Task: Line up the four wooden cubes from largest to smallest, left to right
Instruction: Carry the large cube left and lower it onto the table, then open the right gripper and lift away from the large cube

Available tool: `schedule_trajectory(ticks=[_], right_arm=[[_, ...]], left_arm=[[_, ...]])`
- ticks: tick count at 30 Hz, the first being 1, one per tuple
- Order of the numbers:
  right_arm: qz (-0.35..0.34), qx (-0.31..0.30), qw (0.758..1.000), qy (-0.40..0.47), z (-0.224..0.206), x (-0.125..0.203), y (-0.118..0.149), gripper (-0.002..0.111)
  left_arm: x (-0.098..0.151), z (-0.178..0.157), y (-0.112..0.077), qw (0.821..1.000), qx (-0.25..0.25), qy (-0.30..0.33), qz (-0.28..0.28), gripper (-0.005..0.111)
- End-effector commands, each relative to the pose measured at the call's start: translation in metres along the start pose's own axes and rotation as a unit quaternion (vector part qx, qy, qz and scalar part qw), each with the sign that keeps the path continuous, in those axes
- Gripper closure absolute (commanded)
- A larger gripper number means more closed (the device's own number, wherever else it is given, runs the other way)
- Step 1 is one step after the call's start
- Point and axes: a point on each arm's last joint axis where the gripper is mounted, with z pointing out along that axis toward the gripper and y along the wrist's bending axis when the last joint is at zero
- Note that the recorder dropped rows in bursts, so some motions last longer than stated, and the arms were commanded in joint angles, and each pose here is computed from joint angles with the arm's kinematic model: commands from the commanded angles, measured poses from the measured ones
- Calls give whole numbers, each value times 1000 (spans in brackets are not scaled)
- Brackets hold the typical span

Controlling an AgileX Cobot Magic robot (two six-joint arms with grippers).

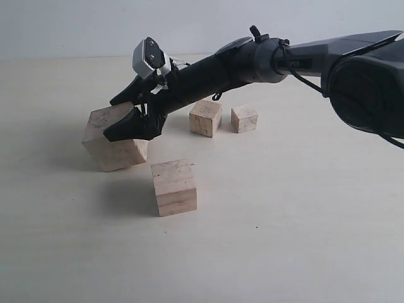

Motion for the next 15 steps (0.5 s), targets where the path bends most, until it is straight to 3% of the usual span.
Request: schedule_trajectory(ticks=[1, 10, 15], right_arm=[[-12, -6, 1000, 3, -1, -1, 0, 95], [-6, 4, 1000, -1, -11, -2, -4, 27], [-15, 12, 1000, -10, -24, -14, -6, 13]], left_arm=[[0, 0, 0, 1000, 2, -7, -1, 107], [0, 0, 0, 1000, 2, -7, -1, 107], [0, 0, 0, 1000, 2, -7, -1, 107]])
